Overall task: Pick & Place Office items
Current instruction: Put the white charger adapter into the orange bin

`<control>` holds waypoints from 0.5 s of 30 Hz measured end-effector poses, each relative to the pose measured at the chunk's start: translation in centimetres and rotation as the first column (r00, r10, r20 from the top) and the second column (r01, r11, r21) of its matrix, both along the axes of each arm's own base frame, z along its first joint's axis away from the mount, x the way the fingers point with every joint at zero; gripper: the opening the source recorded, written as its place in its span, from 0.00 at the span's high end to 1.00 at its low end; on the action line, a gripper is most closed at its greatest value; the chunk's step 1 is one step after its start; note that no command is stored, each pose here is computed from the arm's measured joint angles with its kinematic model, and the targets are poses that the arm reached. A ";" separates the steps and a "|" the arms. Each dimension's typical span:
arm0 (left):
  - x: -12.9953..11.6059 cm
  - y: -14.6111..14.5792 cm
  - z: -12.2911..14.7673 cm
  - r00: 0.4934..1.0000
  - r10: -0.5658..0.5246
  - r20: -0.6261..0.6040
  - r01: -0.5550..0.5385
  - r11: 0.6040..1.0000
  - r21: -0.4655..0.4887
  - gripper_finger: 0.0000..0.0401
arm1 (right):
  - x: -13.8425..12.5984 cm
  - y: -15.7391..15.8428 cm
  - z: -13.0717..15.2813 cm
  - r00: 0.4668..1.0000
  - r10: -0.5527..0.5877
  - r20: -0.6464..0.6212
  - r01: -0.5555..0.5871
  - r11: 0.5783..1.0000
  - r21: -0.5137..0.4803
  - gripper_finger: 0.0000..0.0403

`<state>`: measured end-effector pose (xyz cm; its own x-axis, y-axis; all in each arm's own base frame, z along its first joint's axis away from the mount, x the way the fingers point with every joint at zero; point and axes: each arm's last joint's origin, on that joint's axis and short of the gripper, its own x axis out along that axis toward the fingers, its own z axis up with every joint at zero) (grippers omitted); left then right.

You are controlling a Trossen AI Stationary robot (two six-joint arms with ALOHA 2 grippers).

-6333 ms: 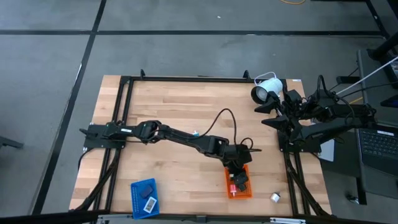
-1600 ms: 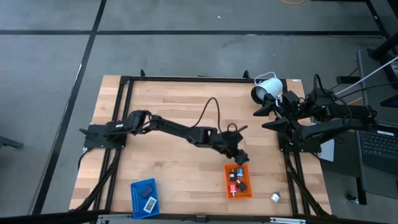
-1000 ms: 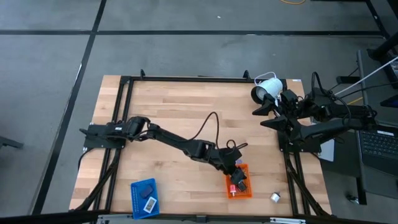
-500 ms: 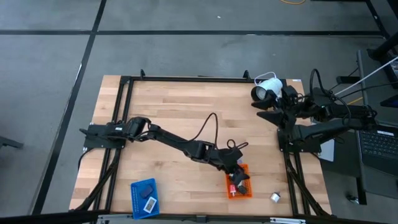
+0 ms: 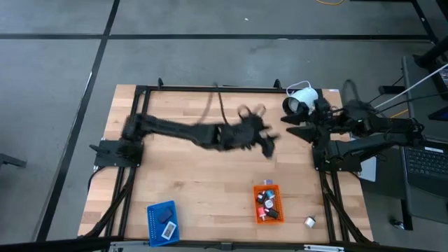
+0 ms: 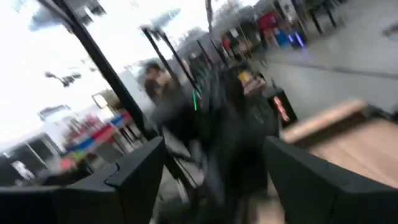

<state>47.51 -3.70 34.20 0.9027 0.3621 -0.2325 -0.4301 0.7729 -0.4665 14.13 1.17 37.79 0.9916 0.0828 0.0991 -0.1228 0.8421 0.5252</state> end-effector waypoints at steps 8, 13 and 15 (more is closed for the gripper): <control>-8.5 5.2 7.1 0.947 0.250 -0.200 -0.207 0.955 0.212 0.41 | 2.2 0.0 -3.4 0.946 -0.068 -0.318 0.091 0.994 0.057 0.31; -13.4 8.0 9.0 0.879 0.326 -0.349 -0.234 0.931 0.280 0.41 | 4.5 -0.3 -5.2 0.793 -0.207 -0.573 0.295 0.953 0.063 0.31; -14.8 8.7 9.6 0.861 0.330 -0.386 -0.221 0.928 0.301 0.41 | 5.5 -0.4 -5.4 0.689 -0.275 -0.671 0.394 0.919 0.028 0.31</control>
<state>32.67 5.02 43.76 0.5912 0.6746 -0.4421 -0.7548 0.6559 -0.0085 19.61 0.77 32.37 0.7757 -0.2251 -0.5895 0.5672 0.6583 0.4949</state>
